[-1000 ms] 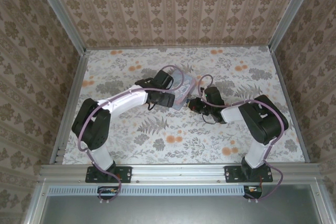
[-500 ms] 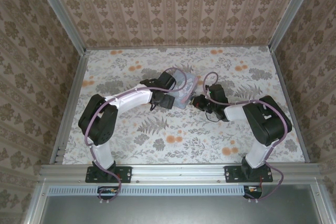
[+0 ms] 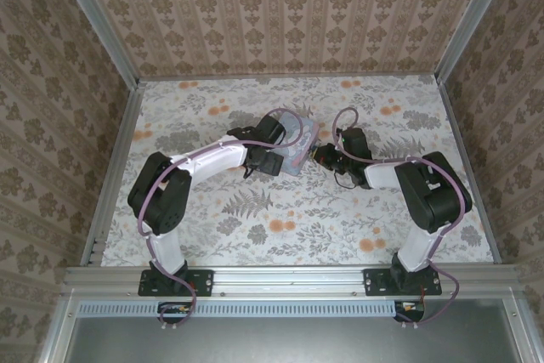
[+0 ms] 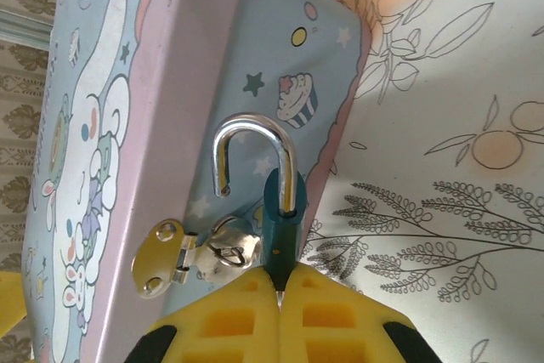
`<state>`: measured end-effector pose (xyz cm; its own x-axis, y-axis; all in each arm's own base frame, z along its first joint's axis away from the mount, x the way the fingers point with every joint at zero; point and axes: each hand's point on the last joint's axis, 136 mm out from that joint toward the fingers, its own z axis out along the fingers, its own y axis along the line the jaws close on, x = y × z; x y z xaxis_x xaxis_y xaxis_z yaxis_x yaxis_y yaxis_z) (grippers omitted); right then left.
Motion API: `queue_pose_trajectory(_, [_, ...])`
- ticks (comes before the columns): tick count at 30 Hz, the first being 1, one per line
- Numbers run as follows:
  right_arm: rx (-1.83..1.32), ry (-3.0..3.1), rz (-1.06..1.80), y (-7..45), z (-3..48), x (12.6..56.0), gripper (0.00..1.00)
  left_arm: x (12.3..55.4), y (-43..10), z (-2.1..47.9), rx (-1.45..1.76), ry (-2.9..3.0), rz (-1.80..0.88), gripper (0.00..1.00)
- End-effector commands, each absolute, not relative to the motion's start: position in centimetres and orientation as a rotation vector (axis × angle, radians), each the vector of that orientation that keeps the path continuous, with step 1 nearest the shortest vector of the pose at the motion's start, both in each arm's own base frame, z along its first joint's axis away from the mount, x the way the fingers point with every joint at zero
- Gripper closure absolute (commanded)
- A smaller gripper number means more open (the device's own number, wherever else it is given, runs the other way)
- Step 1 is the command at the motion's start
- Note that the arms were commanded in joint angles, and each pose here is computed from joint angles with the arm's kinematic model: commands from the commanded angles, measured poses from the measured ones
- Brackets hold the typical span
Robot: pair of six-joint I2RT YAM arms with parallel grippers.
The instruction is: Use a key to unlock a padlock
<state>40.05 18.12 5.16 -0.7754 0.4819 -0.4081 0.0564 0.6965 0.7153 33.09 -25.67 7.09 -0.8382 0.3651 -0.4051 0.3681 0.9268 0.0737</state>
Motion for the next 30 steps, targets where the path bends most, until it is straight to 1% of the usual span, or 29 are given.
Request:
queue_pose_trajectory(1, [0.41,2.332,0.956,17.4,4.8,39.3,1.0,32.9,-25.6,7.7,0.55,2.665,-0.008,0.14])
queue_pose_trajectory(6, [0.407,2.33,0.958,16.6,5.4,37.3,1.0,32.5,-26.0,9.0,0.533,2.648,-0.08,0.13])
queue_pose_trajectory(13, [0.321,2.373,1.065,18.1,6.7,32.4,1.0,31.7,-26.3,12.1,0.483,2.603,-0.221,0.13])
queue_pose_trajectory(18, [0.151,2.433,1.128,21.6,8.0,27.6,1.0,31.3,-25.8,14.3,0.444,2.569,-0.287,0.13])
queue_pose_trajectory(23, [0.009,2.464,1.199,25.4,8.9,23.3,1.0,30.9,-24.9,15.4,0.407,2.549,-0.309,0.12])
queue_pose_trajectory(26, [-0.048,2.476,1.25,27.7,8.9,21.5,1.0,30.8,-24.2,15.3,0.375,2.55,-0.314,0.12])
queue_pose_trajectory(30, [-0.072,2.505,1.291,29.6,7.6,20.4,1.0,30.4,-23.4,14.6,0.342,2.564,-0.31,0.12])
